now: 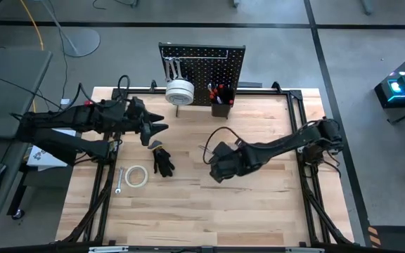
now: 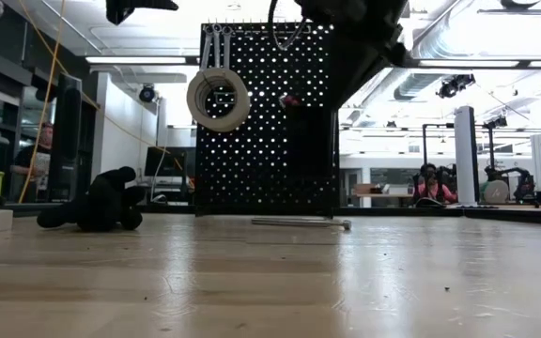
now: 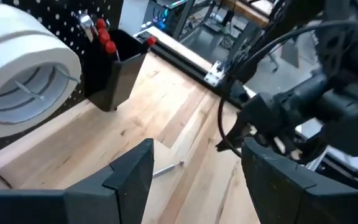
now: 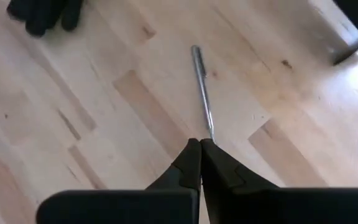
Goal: Hang tools onto peg board
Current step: Put the magnetic telescoping into the black bin on the peg board
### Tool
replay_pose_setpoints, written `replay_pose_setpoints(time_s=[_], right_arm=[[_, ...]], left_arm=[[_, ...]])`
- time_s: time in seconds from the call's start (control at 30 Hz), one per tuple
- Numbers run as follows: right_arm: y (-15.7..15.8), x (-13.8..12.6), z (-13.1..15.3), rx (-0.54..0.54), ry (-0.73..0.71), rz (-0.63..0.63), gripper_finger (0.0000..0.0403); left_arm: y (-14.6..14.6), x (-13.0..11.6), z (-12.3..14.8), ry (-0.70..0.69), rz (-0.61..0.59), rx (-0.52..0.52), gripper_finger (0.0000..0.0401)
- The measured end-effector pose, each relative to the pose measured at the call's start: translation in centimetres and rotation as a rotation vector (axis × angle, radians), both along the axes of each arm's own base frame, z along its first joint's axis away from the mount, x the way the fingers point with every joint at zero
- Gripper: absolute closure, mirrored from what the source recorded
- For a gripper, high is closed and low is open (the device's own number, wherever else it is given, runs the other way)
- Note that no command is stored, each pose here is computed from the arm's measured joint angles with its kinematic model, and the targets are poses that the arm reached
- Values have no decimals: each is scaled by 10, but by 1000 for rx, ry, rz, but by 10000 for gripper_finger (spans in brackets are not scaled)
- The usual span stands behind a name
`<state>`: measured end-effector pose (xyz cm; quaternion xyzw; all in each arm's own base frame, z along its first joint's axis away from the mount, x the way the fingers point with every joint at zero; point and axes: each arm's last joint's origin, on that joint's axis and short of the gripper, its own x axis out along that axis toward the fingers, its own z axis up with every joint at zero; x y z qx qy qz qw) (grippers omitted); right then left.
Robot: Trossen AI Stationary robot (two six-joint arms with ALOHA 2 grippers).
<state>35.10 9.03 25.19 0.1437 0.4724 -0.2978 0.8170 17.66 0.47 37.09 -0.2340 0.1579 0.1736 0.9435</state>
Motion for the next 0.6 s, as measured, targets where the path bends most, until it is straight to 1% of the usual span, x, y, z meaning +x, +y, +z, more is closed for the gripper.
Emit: replay_pose_setpoints(time_s=[0.13, 0.2, 0.23, 0.37, 0.43, 0.5, 0.6], right_arm=[[-8, 1, 3, 43, 58, 130, 402], [-16, 5, 1, 89, 90, 228, 402], [-22, 8, -1, 96, 96, 253, 402], [-48, 21, -12, 70, 122, 290, 403], [-61, 24, -18, 64, 153, 322, 403], [-73, 26, -31, 97, 184, 343, 403], [-88, 14, -65, 219, 233, 366, 403]], left_arm=[[-1, 15, -9, 55, -8, -2, 178], [-2, 24, -15, 89, -35, -15, 178], [-2, 29, -18, 102, -50, -22, 178], [-5, 52, -35, 179, -112, -48, 178], [-7, 65, -47, 241, -137, -25, 178], [-8, 78, -61, 308, -160, 6, 180], [-8, 98, -82, 378, -181, 31, 187]])
